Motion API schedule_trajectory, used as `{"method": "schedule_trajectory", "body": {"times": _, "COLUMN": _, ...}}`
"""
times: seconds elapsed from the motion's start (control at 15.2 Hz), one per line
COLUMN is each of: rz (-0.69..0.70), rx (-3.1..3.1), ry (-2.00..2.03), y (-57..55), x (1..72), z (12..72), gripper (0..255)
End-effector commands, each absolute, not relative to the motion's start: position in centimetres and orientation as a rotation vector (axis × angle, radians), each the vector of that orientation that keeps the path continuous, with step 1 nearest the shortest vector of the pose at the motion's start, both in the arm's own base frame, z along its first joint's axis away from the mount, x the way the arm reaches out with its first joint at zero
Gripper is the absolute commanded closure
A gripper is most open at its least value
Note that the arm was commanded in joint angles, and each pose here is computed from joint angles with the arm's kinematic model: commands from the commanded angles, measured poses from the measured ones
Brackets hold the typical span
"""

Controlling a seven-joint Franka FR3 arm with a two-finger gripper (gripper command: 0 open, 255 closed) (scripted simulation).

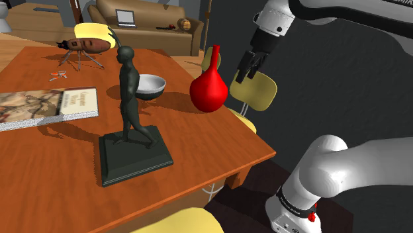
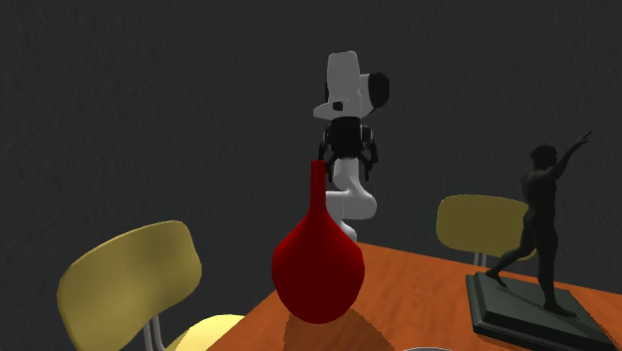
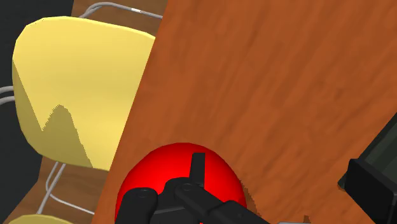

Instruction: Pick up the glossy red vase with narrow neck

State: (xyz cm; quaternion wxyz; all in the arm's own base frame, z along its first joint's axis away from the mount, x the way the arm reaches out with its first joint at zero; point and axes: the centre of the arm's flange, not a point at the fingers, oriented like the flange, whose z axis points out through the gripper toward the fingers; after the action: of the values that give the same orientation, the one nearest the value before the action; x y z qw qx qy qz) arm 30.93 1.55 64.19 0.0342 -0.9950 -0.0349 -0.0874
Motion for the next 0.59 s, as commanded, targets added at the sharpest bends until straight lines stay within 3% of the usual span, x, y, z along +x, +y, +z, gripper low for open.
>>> {"method": "schedule_trajectory", "body": {"times": 0.0, "rz": -0.269, "rx": -3.060, "ry": -0.107, "y": 1.5, "x": 30.9, "z": 64.2, "gripper": 0}}
{"method": "schedule_trajectory", "body": {"times": 0.53, "rz": -0.187, "rx": -3.088, "ry": -0.229, "y": -1.0, "x": 41.0, "z": 68.6, "gripper": 0}}
